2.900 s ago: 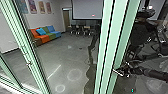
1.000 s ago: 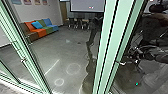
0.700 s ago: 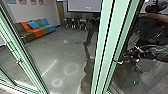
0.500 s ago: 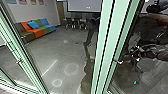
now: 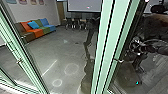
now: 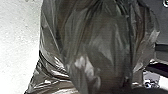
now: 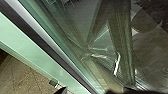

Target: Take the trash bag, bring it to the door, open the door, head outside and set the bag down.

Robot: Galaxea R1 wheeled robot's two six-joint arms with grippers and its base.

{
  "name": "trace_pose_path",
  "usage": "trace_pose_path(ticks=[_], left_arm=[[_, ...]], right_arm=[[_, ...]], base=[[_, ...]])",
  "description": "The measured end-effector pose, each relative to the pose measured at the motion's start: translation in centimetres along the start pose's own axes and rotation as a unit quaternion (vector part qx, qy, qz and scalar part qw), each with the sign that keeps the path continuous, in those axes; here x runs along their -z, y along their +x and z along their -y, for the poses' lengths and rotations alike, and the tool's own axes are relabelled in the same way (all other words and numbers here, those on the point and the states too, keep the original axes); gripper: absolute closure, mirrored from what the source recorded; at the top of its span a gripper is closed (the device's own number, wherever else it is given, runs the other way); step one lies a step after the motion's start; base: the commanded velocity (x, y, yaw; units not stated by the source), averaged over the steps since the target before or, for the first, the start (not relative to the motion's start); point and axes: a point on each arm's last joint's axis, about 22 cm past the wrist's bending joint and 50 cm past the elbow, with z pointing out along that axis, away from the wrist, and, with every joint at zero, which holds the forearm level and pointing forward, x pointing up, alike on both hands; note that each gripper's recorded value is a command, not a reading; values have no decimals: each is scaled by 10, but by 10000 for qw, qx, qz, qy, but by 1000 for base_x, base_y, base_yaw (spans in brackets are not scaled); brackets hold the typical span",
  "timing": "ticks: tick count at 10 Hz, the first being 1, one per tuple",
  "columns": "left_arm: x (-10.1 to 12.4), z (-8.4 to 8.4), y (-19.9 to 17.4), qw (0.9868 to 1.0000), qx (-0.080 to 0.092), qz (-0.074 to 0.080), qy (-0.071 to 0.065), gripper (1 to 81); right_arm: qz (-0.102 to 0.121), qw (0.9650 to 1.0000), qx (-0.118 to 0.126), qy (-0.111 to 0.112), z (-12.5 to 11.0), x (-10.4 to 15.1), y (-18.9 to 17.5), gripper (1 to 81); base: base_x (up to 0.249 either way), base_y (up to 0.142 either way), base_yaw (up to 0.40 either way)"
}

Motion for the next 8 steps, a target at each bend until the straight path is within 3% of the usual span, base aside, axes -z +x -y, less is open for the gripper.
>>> trace_pose_path(ticks=[2,4,6,8], left_arm=[[1,0,3,10000,19,-31,1,811],[1,-1,9,10000,-10,-82,1,811],[0,-8,17,9999,-152,-40,-31,811],[0,-12,27,9997,-193,-113,-46,811]], right_arm=[[-115,9996,240,-91,-1,12,19,10],[-384,9984,393,-137,-6,38,48,10],[-591,9971,358,-309,-35,70,65,10],[-717,9951,401,-544,-60,84,74,10]], base=[[0,0,0],[0,0,0],[0,0,0],[0,0,0]])
